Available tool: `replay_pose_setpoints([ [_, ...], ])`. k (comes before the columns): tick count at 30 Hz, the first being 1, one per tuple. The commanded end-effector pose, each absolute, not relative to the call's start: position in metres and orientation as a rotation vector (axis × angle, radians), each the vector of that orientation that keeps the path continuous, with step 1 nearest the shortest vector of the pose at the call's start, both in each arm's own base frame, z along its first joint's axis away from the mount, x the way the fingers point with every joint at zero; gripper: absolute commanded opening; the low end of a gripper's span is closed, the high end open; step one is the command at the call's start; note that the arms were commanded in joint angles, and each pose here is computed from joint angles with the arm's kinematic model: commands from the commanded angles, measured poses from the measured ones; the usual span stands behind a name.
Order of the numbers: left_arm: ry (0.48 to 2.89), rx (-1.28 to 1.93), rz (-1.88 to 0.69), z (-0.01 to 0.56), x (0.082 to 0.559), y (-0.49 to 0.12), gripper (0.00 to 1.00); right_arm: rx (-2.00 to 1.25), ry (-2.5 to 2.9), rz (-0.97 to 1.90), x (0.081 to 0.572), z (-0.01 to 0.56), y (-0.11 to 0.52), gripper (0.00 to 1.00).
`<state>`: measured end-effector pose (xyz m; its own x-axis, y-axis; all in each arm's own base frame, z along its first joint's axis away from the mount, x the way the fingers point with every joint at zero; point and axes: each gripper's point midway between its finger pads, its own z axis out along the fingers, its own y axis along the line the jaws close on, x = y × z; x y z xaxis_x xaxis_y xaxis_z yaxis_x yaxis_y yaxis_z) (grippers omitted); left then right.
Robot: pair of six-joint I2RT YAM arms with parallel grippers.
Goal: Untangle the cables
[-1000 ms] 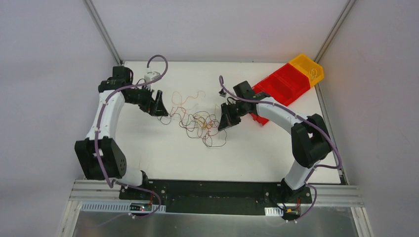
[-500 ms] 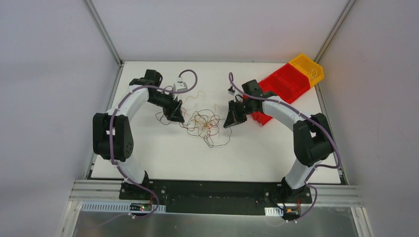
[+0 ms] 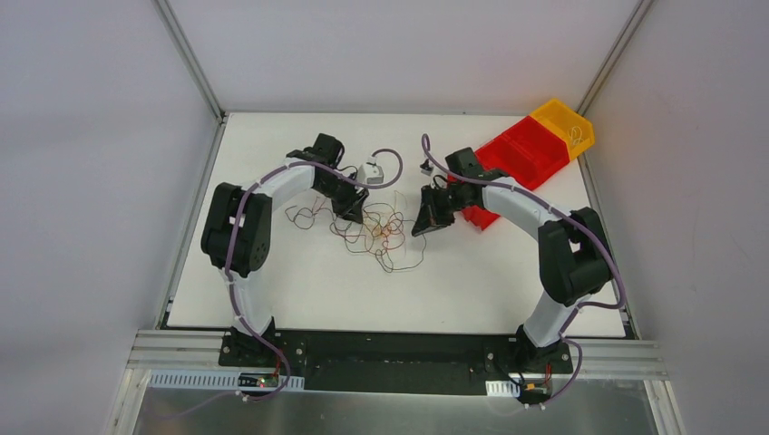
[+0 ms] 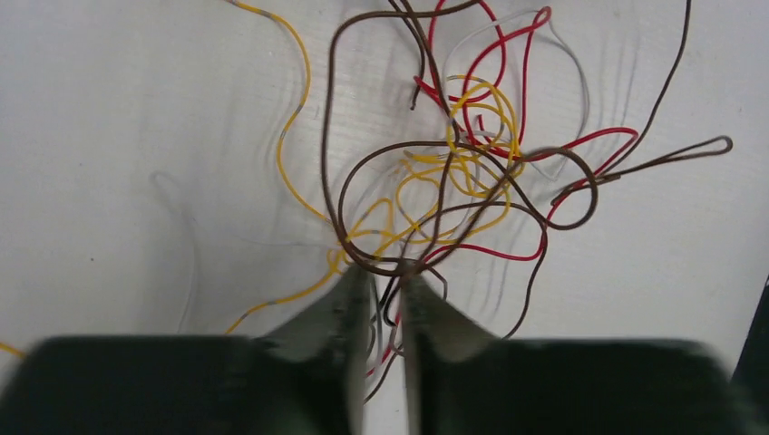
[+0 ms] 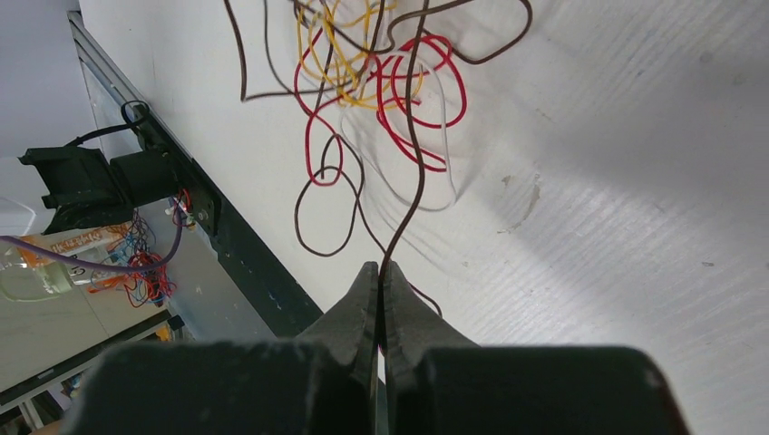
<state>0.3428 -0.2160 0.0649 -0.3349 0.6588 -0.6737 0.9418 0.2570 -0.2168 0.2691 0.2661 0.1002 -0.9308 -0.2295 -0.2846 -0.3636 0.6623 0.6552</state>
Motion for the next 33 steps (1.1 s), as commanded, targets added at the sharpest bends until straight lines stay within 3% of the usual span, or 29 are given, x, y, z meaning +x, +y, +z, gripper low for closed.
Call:
replay_pose_setpoints([
  [1, 2.004, 1.441, -0.749, 0.095, 0.359, -0.217, 0.06, -0.451, 2.666, 1.113, 0.275, 0.111, 0.257, 0.00],
  [2, 2.008, 1.408, -0.739, 0.105, 0.360, -0.214, 0.00, -0.442, 2.670, 1.086, 0.277, 0.109, 0.253, 0.00],
  [9, 1.983, 0.886, -0.662, 0.238, 0.383, -0.134, 0.00, -0.406, 2.706, 0.835, 0.288, 0.092, 0.227, 0.00],
  [16, 1.865, 0.566, -0.545, 0.350, 0.391, -0.058, 0.00, -0.517, 2.765, 0.572, 0.290, 0.069, 0.200, 0.00],
  [21, 1.784, 0.461, -0.563, 0.404, 0.386, -0.053, 0.00, -0.710, 2.766, 0.698, 0.268, 0.080, 0.216, 0.00],
  [22, 1.758, 0.432, -0.562, 0.417, 0.385, -0.053, 0.00, -0.750, 2.739, 0.721, 0.266, 0.086, 0.223, 0.05],
  [25, 1.655, 0.376, -0.553, 0.463, 0.383, -0.053, 0.00, -0.792, 2.652, 0.816, 0.265, 0.108, 0.243, 0.45],
  [26, 1.632, 0.371, -0.562, 0.475, 0.379, -0.055, 0.00, -0.791, 2.629, 0.845, 0.267, 0.117, 0.248, 0.53],
  [33, 1.528, 0.353, -0.584, 0.525, 0.347, -0.064, 0.00, -0.792, 2.283, 1.054, 0.295, 0.211, 0.293, 0.83],
])
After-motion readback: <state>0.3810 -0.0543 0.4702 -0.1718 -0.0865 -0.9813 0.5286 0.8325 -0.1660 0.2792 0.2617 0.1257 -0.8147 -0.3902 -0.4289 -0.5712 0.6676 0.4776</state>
